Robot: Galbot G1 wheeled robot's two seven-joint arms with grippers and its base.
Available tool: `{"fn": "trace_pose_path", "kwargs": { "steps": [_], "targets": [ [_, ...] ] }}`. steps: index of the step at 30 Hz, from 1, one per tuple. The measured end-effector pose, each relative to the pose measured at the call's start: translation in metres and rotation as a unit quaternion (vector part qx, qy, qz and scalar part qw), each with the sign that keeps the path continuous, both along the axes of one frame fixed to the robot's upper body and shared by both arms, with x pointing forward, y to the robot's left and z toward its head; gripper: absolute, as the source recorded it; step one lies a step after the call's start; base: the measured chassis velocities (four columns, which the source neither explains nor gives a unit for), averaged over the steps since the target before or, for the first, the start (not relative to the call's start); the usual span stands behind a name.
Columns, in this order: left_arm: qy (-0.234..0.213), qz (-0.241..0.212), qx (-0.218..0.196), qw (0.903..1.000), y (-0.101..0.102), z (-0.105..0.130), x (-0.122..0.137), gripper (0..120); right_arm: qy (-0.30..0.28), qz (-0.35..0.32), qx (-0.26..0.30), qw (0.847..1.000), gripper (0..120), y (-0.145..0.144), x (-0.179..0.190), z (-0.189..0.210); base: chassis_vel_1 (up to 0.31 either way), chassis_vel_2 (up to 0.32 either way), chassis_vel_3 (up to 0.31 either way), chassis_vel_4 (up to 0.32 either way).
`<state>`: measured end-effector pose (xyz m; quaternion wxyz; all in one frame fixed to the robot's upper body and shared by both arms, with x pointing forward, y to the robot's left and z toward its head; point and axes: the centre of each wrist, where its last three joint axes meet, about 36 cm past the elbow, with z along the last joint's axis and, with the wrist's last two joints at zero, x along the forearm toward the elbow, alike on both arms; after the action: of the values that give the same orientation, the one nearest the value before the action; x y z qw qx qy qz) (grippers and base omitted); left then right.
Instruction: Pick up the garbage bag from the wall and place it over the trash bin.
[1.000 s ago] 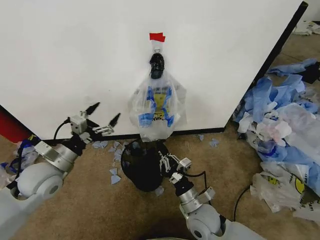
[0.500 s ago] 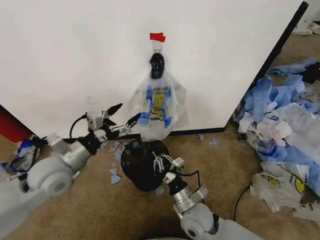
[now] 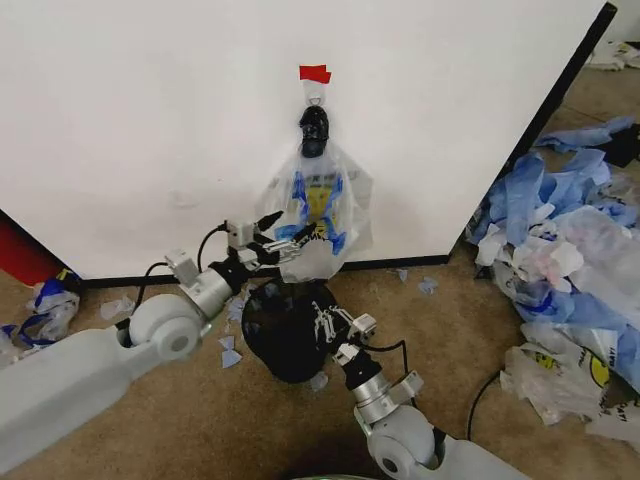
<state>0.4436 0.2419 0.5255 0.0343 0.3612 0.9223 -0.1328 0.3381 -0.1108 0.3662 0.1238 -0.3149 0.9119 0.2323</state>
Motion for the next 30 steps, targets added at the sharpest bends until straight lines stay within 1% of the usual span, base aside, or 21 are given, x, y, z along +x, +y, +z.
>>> {"fn": "trace_pose_path", "kwargs": {
  "steps": [3, 6, 10, 15, 21, 22, 25, 30],
  "targets": [
    [-0.001, -0.006, -0.002, 1.0, -0.009, 0.002, 0.004, 97, 0.0, -0.001, 0.002, 1.0, 0, 0.001, 0.001, 0.0, 0.0, 0.0, 0.0, 0.0],
    [-0.001, -0.008, -0.003, 1.0, -0.014, 0.003, 0.007, 97, 0.0, -0.002, 0.002, 1.0, 0, 0.0, 0.001, 0.0, 0.0, 0.0, 0.0, 0.0],
    [0.002, -0.008, 0.002, 1.0, -0.015, 0.0, 0.014, 97, 0.0, -0.006, 0.002, 1.0, 0, -0.002, 0.0, -0.001, 0.0, 0.0, 0.0, 0.0],
    [0.011, -0.011, 0.008, 0.9999, -0.018, -0.007, 0.015, 97, -0.003, -0.011, 0.002, 1.0, 0, -0.006, 0.001, 0.001, 0.0, 0.0, 0.0, 0.0],
    [0.019, -0.005, 0.017, 0.9997, -0.016, -0.016, 0.018, 97, -0.006, -0.012, 0.007, 1.0, 0, -0.004, 0.001, 0.003, 0.0, 0.0, 0.0, 0.0],
    [0.02, -0.003, 0.019, 0.9996, -0.014, -0.017, 0.019, 95, -0.006, -0.012, 0.007, 1.0, 0, -0.004, 0.0, 0.003, 0.0, 0.0, 0.0, 0.0],
    [0.019, 0.004, 0.026, 0.9995, -0.008, -0.019, 0.021, 84, -0.006, -0.012, 0.007, 1.0, 0, -0.004, -0.002, 0.002, 0.0, 0.0, 0.0, 0.0],
    [0.016, 0.011, 0.034, 0.9992, 0.0, -0.018, 0.021, 82, -0.008, -0.013, 0.008, 1.0, 0, -0.004, -0.002, 0.003, 0.0, 0.0, 0.0, 0.0]
  ]
}}
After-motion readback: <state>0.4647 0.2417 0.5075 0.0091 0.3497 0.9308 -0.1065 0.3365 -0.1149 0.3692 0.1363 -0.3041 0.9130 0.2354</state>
